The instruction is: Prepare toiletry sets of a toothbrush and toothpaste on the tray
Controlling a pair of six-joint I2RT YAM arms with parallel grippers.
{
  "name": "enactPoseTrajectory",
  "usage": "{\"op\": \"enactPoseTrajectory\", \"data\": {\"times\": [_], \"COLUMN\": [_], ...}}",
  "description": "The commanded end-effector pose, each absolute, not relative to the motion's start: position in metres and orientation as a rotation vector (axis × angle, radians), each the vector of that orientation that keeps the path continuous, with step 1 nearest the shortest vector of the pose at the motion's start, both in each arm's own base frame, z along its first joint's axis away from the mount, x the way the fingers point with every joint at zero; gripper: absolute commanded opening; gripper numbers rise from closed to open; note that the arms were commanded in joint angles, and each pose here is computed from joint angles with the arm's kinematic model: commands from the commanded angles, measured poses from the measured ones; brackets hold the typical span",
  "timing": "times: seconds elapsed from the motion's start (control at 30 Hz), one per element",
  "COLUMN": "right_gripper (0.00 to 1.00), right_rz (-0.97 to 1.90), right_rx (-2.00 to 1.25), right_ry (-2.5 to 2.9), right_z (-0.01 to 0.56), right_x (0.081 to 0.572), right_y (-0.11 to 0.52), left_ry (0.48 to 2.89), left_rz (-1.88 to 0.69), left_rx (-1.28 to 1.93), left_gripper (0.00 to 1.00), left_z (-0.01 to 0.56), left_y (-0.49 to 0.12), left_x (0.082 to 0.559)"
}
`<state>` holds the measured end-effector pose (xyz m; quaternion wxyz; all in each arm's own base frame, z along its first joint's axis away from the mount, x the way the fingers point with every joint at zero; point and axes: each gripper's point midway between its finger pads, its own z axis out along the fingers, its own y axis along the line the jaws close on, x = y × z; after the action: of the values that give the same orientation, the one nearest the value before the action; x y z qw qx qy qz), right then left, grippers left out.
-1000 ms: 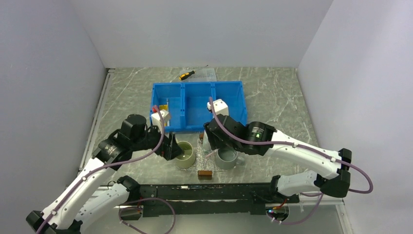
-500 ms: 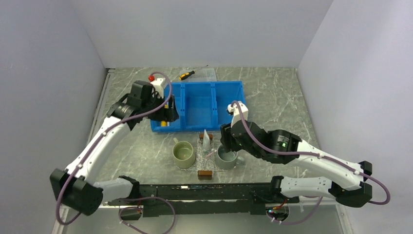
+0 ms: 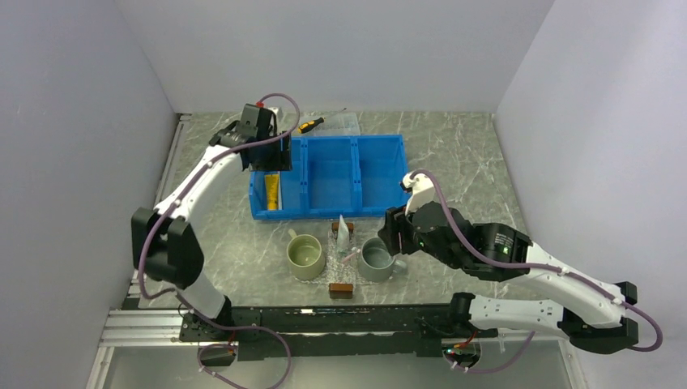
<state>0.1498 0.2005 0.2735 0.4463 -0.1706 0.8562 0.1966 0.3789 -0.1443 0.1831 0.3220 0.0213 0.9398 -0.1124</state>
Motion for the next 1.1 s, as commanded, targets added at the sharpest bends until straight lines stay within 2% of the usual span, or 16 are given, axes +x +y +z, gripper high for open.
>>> {"op": "enactPoseTrajectory", "data": {"times": [0.0,0.57,0.83,1.07], "right_gripper": [0.56,0.56,0.56,0.56], "right_rz": [0.517,0.557,0.555,0.539], "right_rx": [-0.443,-0.433,-0.446,-0.44], "right_ry": [2.095,2.104,2.108,2.104], "right_z": [0.276,0.263,0.257,0.258], "right_x": [0.146,0.134,0.132,0.134], "right_y": [0.199,0.181,0.18,0.178], "left_ry": [2.484,2.633,2.656,2.686], "left_rz": [-0.213,-0.057,-0.083,-0.102], "left_rx": [0.02,-0.09,-0.097,-0.08], "left_gripper": [0.67,0.62,0.61,0.57], "left_z": [0.178,0.088,0.066,0.05], "left_y": [-0.135,-0.116,-0.119,-0.12], "left_x": [0.407,0.472,0.486,0.49]}}
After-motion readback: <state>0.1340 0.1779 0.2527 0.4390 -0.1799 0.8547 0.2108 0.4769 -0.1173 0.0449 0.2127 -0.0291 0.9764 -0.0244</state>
